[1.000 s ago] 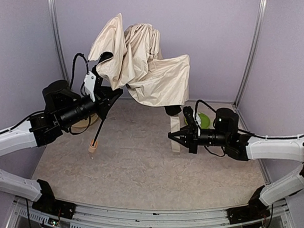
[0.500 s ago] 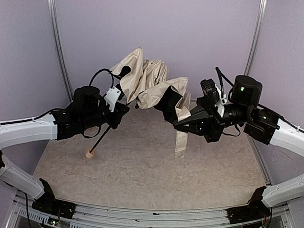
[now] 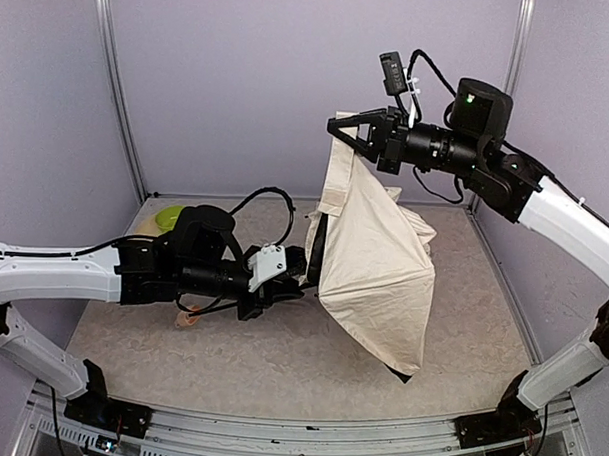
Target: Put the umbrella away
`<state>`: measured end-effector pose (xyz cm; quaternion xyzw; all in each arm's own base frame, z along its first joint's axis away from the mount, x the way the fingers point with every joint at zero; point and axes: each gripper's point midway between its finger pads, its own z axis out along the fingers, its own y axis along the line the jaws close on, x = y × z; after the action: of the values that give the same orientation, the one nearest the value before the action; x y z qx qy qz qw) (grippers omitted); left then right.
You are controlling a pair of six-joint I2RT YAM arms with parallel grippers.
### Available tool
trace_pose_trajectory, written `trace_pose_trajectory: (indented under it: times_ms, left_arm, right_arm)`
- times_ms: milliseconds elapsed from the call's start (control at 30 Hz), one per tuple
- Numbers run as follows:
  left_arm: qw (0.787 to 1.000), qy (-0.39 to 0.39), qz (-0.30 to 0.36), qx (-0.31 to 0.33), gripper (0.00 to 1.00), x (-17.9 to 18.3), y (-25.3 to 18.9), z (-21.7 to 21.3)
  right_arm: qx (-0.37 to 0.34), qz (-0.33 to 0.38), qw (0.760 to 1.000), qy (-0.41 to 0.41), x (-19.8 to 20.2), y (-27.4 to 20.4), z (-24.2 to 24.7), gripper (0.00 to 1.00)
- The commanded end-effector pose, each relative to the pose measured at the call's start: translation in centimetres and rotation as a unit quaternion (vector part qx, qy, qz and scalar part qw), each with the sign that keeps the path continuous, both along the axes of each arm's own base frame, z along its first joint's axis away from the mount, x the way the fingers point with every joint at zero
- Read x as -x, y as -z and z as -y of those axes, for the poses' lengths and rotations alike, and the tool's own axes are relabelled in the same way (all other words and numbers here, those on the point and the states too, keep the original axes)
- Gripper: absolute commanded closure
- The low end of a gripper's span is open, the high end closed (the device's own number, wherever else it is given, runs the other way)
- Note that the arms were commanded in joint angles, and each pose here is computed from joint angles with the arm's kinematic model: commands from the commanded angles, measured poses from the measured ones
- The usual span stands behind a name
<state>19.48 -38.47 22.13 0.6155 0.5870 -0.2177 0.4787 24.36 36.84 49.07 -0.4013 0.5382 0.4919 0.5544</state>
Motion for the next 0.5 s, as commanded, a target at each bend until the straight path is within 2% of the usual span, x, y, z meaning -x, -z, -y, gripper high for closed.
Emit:
trace_pose_trajectory:
  times_ms: [0,67,200,300,367,467]
  left_arm:
    - [0.994,0.094,0.038,0.035,1.0,3.8,-2.7,0.4]
    - [0.992,0.104,0.045,0.048,1.0,4.4,-3.3,0.5]
    - [0.991,0.102,0.054,0.063,1.0,4.5,-3.9,0.5]
    - [0.992,0.091,0.059,0.061,1.0,4.0,-3.8,0.4]
    - [0.993,0.085,0.06,0.056,1.0,3.7,-3.4,0.4]
    - [0.994,0.076,0.065,0.045,1.0,3.3,-2.8,0.2]
  right_arm:
    - [-0.021,-0.077,0.994,0.077,-4.2,1.8,1.4,0.97]
    - [-0.027,-0.092,0.992,0.085,-4.7,2.5,1.7,0.88]
    - [-0.029,-0.115,0.988,0.099,-5.7,3.8,1.9,0.8]
    - [-0.031,-0.119,0.988,0.09,-5.4,4.7,1.8,0.86]
    - [-0.035,-0.113,0.99,0.076,-4.8,4.5,1.8,0.84]
    - [-0.038,-0.099,0.993,0.058,-3.9,3.7,1.9,0.89]
